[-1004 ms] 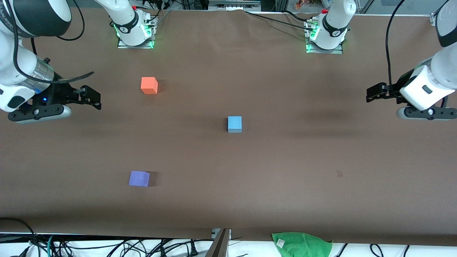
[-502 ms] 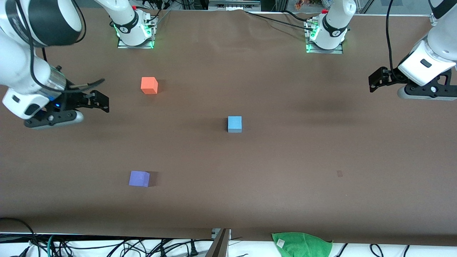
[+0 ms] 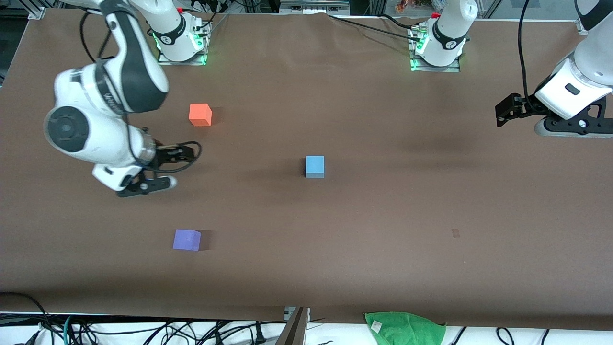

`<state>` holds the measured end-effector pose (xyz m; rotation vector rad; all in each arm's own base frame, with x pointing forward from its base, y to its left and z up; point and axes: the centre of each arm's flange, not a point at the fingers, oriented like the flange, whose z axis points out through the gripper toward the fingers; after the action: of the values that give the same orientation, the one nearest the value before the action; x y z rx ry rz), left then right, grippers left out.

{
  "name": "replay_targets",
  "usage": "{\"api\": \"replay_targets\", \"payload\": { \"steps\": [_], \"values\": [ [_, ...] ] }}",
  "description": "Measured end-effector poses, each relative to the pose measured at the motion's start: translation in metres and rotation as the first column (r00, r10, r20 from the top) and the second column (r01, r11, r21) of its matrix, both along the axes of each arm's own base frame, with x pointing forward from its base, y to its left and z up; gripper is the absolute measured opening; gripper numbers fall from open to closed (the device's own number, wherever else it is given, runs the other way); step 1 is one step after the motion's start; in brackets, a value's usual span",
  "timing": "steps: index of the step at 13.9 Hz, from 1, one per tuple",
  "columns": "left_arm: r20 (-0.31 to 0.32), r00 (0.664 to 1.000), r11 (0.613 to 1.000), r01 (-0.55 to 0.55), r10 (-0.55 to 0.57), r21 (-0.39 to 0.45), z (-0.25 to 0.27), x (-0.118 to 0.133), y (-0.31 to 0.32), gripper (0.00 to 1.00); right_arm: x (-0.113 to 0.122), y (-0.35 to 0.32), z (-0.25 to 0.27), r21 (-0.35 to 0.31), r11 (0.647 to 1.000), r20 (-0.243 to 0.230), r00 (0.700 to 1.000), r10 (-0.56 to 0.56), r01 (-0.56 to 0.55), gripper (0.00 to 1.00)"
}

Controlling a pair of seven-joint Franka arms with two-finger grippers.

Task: Place blue block between orange and purple blocks
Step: 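Reach the right gripper to the light-blue cube and close on it, then carry the light-blue cube with the right gripper toward the orange cube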

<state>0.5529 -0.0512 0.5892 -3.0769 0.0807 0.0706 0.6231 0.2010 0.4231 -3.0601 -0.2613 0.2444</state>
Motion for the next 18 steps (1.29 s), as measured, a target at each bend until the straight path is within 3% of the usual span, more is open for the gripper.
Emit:
{"api": "replay_targets", "payload": {
  "steps": [2,4,7,9,13,18],
  "values": [
    [0.004,1.0,1.0,0.006,-0.006,0.0,0.0,0.0,-0.003,1.0,-0.014,0.069,-0.011,-0.001,0.995,0.032,0.995,-0.099,0.099,1.0],
    [0.006,1.0,1.0,0.006,-0.006,-0.001,0.001,0.0,-0.003,1.0,-0.044,0.159,-0.035,0.014,0.984,0.074,0.981,-0.18,0.18,1.0],
    [0.008,1.0,1.0,0.014,-0.014,-0.001,0.001,0.0,-0.008,1.0,-0.1,0.276,-0.091,0.07,0.969,0.123,0.962,-0.244,0.236,1.0],
    [0.01,1.0,1.0,0.022,-0.022,-0.001,0.002,0.0,-0.012,1.0,-0.123,0.313,-0.134,0.085,0.964,0.145,0.954,-0.261,0.251,1.0],
    [0.01,1.0,1.0,0.012,-0.012,-0.001,0.001,0.001,-0.007,1.0,-0.124,0.33,-0.189,0.099,0.956,0.189,0.938,-0.291,0.277,1.0],
    [0.011,1.0,1.0,0.006,-0.006,-0.001,0.001,0.001,-0.003,1.0,-0.112,0.333,-0.217,0.08,0.954,0.205,0.931,-0.301,0.29,0.96]
  ]
}}
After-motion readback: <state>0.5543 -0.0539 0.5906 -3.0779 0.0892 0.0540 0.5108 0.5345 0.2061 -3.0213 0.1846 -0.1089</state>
